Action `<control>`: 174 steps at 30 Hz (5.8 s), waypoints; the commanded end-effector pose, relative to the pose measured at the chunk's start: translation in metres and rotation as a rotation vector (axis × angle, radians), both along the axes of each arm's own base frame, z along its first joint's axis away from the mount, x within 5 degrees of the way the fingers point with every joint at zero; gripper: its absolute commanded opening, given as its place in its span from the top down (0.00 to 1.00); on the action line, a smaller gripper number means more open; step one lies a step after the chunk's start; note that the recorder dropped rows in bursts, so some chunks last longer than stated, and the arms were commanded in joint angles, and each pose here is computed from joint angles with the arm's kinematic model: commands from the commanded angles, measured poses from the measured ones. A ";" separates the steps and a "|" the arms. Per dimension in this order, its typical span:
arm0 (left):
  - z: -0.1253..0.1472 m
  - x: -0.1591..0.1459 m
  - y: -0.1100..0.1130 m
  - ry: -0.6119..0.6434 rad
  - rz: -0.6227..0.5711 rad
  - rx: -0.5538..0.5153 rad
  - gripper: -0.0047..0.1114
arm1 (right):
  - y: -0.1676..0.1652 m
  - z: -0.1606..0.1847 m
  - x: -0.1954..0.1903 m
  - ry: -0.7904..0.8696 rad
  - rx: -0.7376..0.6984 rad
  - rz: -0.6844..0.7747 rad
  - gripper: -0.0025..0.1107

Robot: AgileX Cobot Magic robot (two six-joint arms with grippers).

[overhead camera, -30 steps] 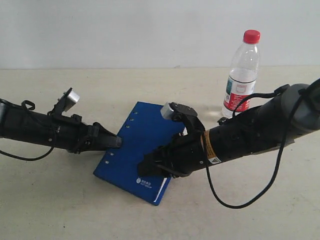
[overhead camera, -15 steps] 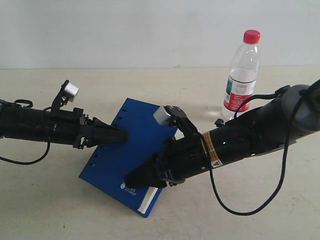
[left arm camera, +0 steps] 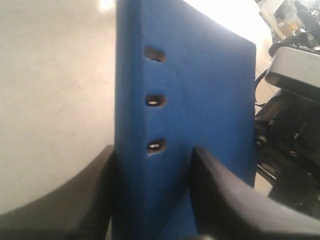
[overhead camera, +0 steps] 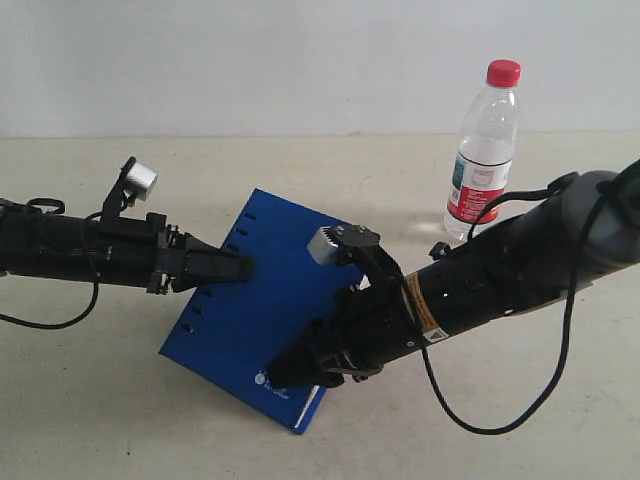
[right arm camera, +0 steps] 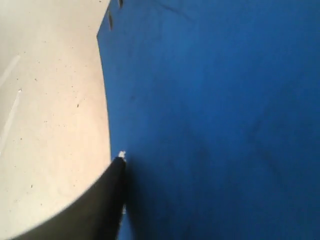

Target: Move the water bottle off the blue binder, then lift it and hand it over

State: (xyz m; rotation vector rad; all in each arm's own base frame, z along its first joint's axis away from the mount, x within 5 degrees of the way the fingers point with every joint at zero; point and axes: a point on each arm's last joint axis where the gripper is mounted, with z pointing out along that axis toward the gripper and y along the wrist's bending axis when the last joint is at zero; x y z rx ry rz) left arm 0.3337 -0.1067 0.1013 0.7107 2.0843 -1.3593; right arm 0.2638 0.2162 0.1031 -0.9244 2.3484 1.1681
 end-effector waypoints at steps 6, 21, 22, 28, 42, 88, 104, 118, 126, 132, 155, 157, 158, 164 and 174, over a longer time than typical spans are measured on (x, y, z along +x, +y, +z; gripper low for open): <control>0.033 -0.003 0.013 -0.112 0.032 -0.023 0.92 | -0.009 0.015 -0.005 -0.005 -0.123 0.047 0.32; 0.116 -0.078 0.028 -0.382 0.228 0.191 0.92 | -0.058 0.077 -0.003 -0.058 -0.043 -0.179 0.50; 0.118 -0.085 0.029 -0.387 0.241 0.192 0.92 | -0.064 0.079 -0.004 -0.049 -0.040 -0.209 0.61; 0.147 -0.134 0.027 -0.527 0.316 0.202 0.92 | -0.096 0.102 -0.020 -0.117 -0.017 -0.296 0.97; 0.225 -0.205 0.041 -0.908 0.499 0.137 0.92 | -0.117 0.175 -0.084 -0.453 0.082 -0.355 0.97; 0.204 -0.307 0.127 -1.019 1.439 0.192 0.92 | -0.181 0.207 -0.252 -1.157 0.426 -0.679 0.97; 0.103 -0.268 0.117 -0.680 1.286 0.368 0.92 | -0.176 0.100 -0.207 -0.906 0.103 -0.675 0.97; 0.104 -0.268 0.117 -0.703 1.277 0.390 0.92 | -0.166 0.100 -0.214 -0.813 0.207 -0.590 0.97; 0.104 -0.268 0.117 -0.703 1.277 0.390 0.92 | -0.167 0.104 -0.213 -0.905 0.159 -0.573 0.97; 0.104 -0.268 0.117 -0.703 1.277 0.390 0.92 | -0.169 0.141 -0.217 -1.230 0.344 -0.603 0.97; 0.104 -0.268 0.117 -0.703 1.275 0.389 0.92 | -0.193 0.089 -0.213 -0.947 -0.108 -0.758 0.97; 0.104 -0.268 0.117 -0.703 1.275 0.389 0.92 | -0.195 0.091 -0.212 -0.979 -0.117 -0.779 0.97; 0.104 -0.268 0.117 -0.703 1.275 0.389 0.92 | -0.197 0.091 -0.211 -0.969 -0.114 -0.802 0.97; 0.104 -0.268 0.117 -0.703 1.275 0.389 0.92 | -0.206 0.081 -0.211 -0.834 -0.183 -0.915 0.97; 0.104 -0.268 0.117 -0.703 1.275 0.389 0.92 | -0.206 0.081 -0.211 -0.750 -0.111 -0.981 0.97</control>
